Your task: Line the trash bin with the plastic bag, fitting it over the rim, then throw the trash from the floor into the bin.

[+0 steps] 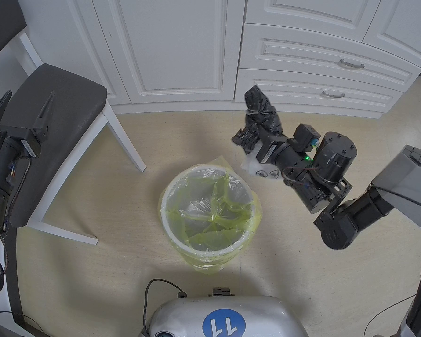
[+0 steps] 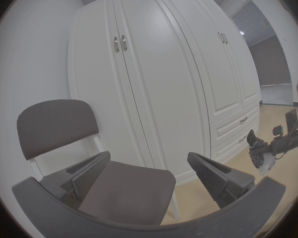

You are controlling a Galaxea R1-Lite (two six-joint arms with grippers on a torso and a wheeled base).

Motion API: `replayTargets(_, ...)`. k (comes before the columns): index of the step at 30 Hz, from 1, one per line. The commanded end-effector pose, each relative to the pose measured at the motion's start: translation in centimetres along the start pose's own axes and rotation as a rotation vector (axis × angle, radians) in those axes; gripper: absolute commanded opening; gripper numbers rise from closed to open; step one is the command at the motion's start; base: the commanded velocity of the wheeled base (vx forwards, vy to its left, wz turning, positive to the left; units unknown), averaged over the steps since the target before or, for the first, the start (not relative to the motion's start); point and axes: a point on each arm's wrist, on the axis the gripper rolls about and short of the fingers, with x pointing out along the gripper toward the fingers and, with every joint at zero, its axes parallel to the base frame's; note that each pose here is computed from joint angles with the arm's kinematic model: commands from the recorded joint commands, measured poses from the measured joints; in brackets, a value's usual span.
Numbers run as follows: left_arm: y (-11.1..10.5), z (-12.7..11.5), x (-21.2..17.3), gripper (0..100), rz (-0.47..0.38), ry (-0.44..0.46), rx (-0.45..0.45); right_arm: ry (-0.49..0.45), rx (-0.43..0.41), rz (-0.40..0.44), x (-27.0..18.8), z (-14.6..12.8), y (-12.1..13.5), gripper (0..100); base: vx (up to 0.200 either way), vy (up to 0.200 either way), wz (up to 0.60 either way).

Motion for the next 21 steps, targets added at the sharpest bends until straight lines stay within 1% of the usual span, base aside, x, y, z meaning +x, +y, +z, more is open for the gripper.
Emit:
replayTargets(1, -0.2, 0.7, -0.6, 100, -0.017, -0.023, 0.019, 0.043, 0.054, 0.101, -2.1, 0.0, 3.6, 0, 0.0, 0.0, 0.0)
replayTargets(2, -0.1, 1.2, -1.0, 100, -0.018, -0.041, 0.033, 0.068, 0.077, 0.121, -2.5, -0.7, 4.5, 0, 0.0, 0.0, 0.0)
replayTargets(4, 0.2, 1.7, -1.5, 100, -0.015, -0.059, 0.035, 0.104, 0.107, 0.14, -2.7, -2.1, 5.4, 0, 0.0, 0.0, 0.0)
replayTargets(6, 0.3, 2.1, -1.7, 100, -0.023, -0.075, 0.03, 0.136, 0.123, 0.15, -2.6, -3.6, 5.9, 0, 0.0, 0.0, 0.0)
replayTargets(8, 0.4, 2.2, -1.8, 100, -0.033, -0.083, 0.029, 0.15, 0.13, 0.153, -2.6, -4.4, 6.1, 0, 0.0, 0.0, 0.0)
replayTargets(9, 0.3, 2.3, -1.9, 100, -0.053, -0.088, 0.027, 0.175, 0.14, 0.157, -2.6, -5.6, 6.3, 0, 0.0, 0.0, 0.0)
replayTargets(10, 0.3, 2.2, -2.0, 100, -0.059, -0.084, 0.028, 0.185, 0.143, 0.157, -2.6, -6.1, 6.3, 0, 0.0, 0.0, 0.0)
replayTargets(14, -0.3, 1.3, -2.3, 100, -0.102, -0.05, 0.025, 0.191, 0.175, 0.17, -2.0, -8.0, 6.7, 0, 0.0, 0.0, 0.0)
replayTargets(16, -1.8, 0.3, -3.3, 100, -0.187, -0.003, 0.0, 0.206, 0.178, 0.171, -1.7, -9.7, 6.7, 0, 0.0, 0.0, 0.0)
replayTargets(17, -2.2, 0.0, -3.6, 100, -0.209, 0.016, -0.007, 0.218, 0.177, 0.168, -1.6, -10.6, 6.6, 0, 0.0, 0.0, 0.0)
replayTargets(18, -2.4, -0.5, -3.8, 100, -0.222, 0.042, -0.01, 0.229, 0.175, 0.164, -1.6, -11.6, 6.4, 0, 0.0, 0.0, 0.0)
replayTargets(19, -2.4, -0.6, -3.9, 100, -0.224, 0.048, -0.012, 0.231, 0.175, 0.164, -1.5, -11.9, 6.4, 0, 0.0, 0.0, 0.0)
replayTargets(20, -2.9, -1.3, -3.6, 100, -0.238, 0.08, -0.037, 0.24, 0.171, 0.155, -1.5, -13.2, 5.9, 0, 0.0, 0.0, 0.0)
replayTargets(21, -3.1, -1.6, -3.1, 100, -0.238, 0.089, -0.054, 0.244, 0.167, 0.149, -1.4, -14.0, 5.5, 0, 0.0, 0.0, 0.0)
